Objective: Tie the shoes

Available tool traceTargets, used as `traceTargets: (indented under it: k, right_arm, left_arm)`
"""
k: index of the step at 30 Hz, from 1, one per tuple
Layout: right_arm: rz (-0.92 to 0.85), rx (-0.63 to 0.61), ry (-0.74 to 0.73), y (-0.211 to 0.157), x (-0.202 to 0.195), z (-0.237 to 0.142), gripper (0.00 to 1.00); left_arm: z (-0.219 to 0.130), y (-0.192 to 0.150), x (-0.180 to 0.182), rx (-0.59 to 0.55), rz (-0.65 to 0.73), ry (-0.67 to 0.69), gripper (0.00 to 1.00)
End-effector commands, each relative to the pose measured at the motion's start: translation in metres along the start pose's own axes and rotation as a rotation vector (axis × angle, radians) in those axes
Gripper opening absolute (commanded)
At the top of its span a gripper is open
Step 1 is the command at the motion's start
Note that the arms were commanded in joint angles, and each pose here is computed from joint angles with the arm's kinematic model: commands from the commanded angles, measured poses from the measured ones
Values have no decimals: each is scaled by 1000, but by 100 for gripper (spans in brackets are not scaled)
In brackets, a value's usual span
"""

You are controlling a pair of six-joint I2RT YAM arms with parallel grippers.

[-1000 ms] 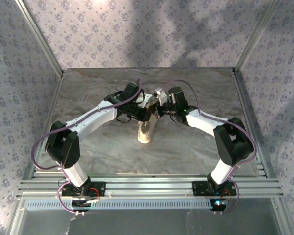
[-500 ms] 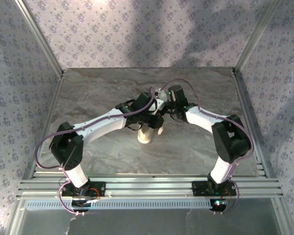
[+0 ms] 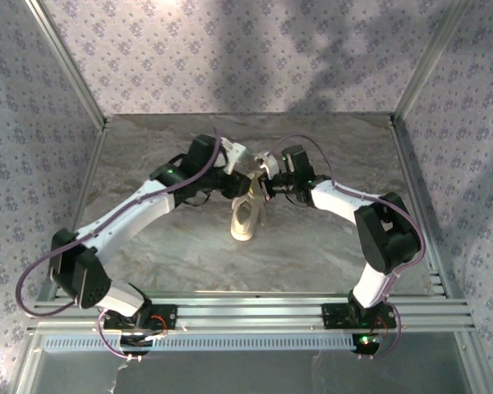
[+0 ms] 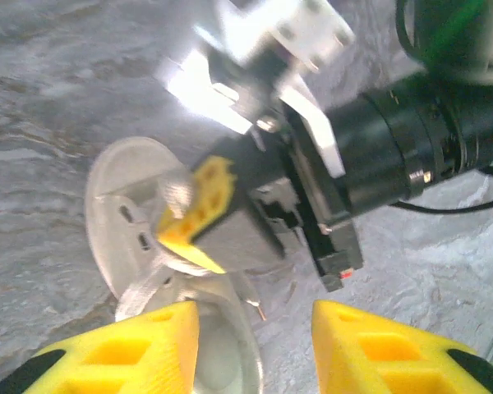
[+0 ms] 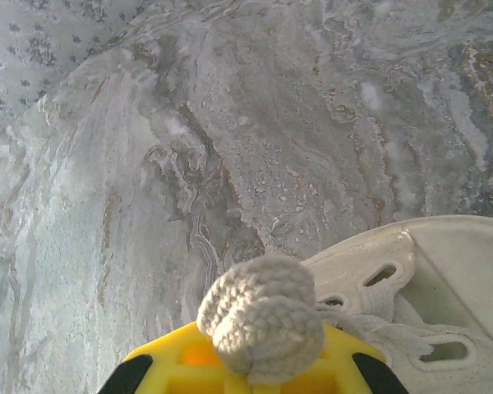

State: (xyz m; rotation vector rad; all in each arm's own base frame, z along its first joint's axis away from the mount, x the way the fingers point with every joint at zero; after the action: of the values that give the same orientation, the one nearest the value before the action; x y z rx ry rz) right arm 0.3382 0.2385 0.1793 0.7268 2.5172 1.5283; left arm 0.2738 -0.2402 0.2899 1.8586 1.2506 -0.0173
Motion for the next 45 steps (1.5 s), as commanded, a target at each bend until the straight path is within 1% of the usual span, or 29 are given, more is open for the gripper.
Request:
traceTargets:
  k: [1,6,13,20,22,23,24,26,27,28,31,32,34,36,39,42,45]
  right_arm:
    - [-100,-31,38,10,11,-7,0]
    - [-150,-38,71,11,18,-6,0]
    - [-212,-33,80,13,25,0,0]
    - [-230,-32,72,14,26,3,0]
    - [-230,-31,74,14,26,3,0]
    - [-229,-30,74,14,26,4,0]
    - [-229,-28,74,13,26,4,0]
    - [-227,-26,77,14,26,4,0]
    - [-224,-24,76,15,27,4,0]
    - [-214,-21,72,16,26,2,4]
    - [-175,-23,59,19,23,-7,30]
    - [-152,-24,53,19,21,-12,38]
    - [-104,-33,34,19,15,-25,44]
    - [-50,-38,5,16,7,-37,47]
    - [39,-17,-60,7,-10,-50,49]
    - [175,78,-194,-5,-37,-51,47]
    - [317,147,-231,-19,-61,-40,44]
  left_arm:
    - [-1,3,20,-20,-54,-90,41]
    - [15,10,40,-34,-94,-151,42]
    - [44,17,41,2,-114,-296,42]
    - [63,14,47,43,-149,-338,41]
    - [67,12,48,54,-155,-354,37]
    - [68,12,48,57,-158,-358,32]
    - [69,12,49,60,-159,-359,26]
    - [68,12,50,62,-154,-357,4]
    - [68,13,51,62,-147,-351,0]
    - [67,12,51,64,-140,-337,0]
    - [62,11,55,70,-111,-278,0]
    - [60,12,56,67,-104,-260,0]
    - [57,12,58,69,-93,-239,0]
    - [57,13,60,77,-84,-221,0]
    - [58,15,62,97,-72,-196,0]
    - [58,14,63,106,-61,-189,0]
    - [56,12,63,110,-46,-188,0]
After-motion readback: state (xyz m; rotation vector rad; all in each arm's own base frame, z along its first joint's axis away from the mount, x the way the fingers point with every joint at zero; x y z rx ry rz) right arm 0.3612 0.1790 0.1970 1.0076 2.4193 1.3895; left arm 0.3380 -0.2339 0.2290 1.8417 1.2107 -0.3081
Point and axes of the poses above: each hand's point on the last joint's axis, 136 mm out from that joint toward the fingers, its own z axis out along the fingers, its own x axis along the line the jaws close on, y = z × x, the point moved 8 cm from there along -z, back along the fingers, and after that the axes turned 13 degrees about -z, right-handed, at the moved point
